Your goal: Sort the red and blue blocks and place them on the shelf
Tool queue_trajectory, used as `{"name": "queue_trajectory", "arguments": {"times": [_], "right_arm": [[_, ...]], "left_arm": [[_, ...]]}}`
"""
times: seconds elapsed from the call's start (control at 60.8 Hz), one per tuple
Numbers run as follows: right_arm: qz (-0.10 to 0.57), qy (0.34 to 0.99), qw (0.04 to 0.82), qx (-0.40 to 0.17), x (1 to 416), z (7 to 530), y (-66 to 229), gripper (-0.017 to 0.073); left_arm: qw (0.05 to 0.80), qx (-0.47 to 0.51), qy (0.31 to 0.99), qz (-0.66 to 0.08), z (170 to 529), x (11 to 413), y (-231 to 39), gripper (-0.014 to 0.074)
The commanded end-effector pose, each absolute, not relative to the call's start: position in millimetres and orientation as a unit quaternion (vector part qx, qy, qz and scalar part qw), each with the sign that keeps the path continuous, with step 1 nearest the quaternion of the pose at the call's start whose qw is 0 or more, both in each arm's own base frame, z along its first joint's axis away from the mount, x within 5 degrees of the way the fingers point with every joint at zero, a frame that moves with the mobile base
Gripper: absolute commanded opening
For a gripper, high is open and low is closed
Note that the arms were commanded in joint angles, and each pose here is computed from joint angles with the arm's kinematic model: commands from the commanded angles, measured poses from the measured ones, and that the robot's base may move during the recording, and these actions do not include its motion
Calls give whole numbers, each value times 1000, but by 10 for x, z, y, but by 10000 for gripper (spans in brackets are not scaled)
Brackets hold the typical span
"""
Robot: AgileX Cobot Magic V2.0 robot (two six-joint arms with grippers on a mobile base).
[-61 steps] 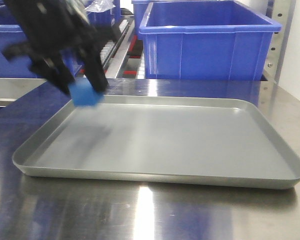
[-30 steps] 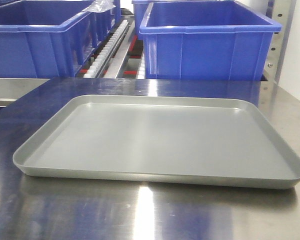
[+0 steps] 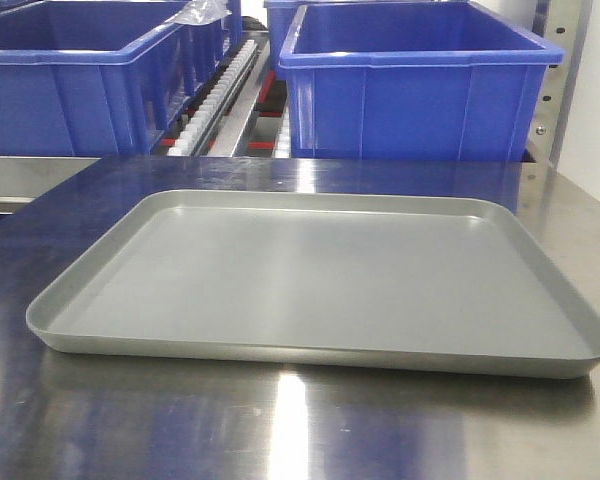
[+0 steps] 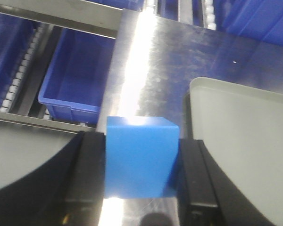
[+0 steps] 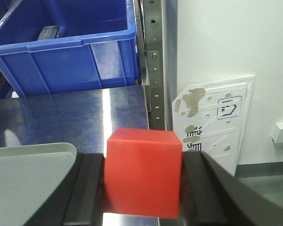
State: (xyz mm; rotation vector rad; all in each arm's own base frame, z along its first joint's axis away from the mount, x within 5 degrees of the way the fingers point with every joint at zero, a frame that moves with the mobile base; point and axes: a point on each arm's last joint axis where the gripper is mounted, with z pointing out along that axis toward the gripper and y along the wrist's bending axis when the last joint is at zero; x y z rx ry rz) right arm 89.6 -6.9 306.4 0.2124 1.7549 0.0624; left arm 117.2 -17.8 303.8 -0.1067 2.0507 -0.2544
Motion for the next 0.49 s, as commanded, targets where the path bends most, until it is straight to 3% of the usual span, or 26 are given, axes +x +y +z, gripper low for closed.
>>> {"name": "queue_trajectory", "arguments": {"times": [0.0,0.477], "right_arm": [[19,728,680,84,903,3240,-78,57],[19,728,680,84,903,3240,-78,57]], "left_arm": [[571,-46,813,-105,3150,1106,-141,122],[589,-33,803,-81,3131,1019,-102,122]]}}
